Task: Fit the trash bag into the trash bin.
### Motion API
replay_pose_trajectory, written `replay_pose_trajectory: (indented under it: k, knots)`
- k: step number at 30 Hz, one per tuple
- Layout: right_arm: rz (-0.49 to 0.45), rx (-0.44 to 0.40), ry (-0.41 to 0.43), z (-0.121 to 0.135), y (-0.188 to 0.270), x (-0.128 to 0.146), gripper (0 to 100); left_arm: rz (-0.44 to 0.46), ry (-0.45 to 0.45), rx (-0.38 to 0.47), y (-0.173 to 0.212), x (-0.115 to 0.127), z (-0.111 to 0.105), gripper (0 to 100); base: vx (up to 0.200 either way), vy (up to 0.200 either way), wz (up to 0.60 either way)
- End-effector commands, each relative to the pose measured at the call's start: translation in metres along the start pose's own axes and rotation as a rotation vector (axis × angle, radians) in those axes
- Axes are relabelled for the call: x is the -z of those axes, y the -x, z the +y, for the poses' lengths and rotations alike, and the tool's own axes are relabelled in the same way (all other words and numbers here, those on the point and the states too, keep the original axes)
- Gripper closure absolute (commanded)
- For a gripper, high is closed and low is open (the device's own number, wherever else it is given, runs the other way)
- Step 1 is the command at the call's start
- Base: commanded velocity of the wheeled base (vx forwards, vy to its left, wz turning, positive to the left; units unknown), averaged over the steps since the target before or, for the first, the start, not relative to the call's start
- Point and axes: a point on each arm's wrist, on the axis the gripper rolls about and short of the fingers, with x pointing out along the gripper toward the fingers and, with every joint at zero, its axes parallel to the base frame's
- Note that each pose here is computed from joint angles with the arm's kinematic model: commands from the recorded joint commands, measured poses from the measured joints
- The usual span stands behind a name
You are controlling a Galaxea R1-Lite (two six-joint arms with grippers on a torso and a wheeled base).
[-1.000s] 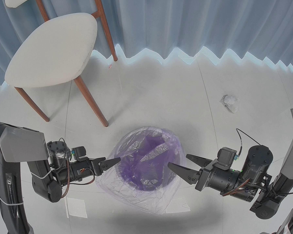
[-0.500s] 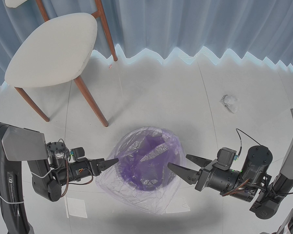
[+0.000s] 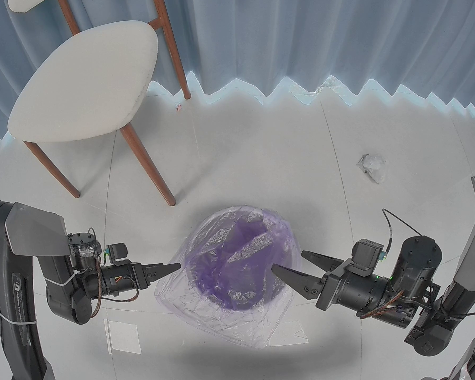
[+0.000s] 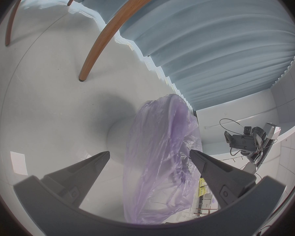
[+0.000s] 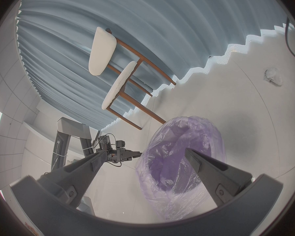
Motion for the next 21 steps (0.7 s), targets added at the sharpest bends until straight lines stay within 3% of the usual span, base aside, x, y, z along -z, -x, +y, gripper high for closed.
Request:
replay_pose_trajectory:
  k: [1,3,4,21]
  knots:
    - [-0.012,-0.007,0.003,0.001,0.0,-0.001,0,0.007,0.006,-0.001,-0.001,0.003,0.001,0,0.0,0.0,0.0]
    - [-0.014,-0.008,0.003,0.001,0.0,-0.001,0,0.011,0.005,0.004,-0.002,0.003,0.0,0,0.0,0.0,0.0]
    - [-0.014,-0.008,0.003,0.001,0.0,-0.001,0,0.011,0.004,0.004,-0.003,0.003,0.0,100,0.0,0.0,0.0]
    - [-0.012,-0.007,0.003,0.001,0.0,-0.001,0,-0.023,-0.045,0.027,-0.006,-0.01,-0.007,100,0.0,0.0,0.0]
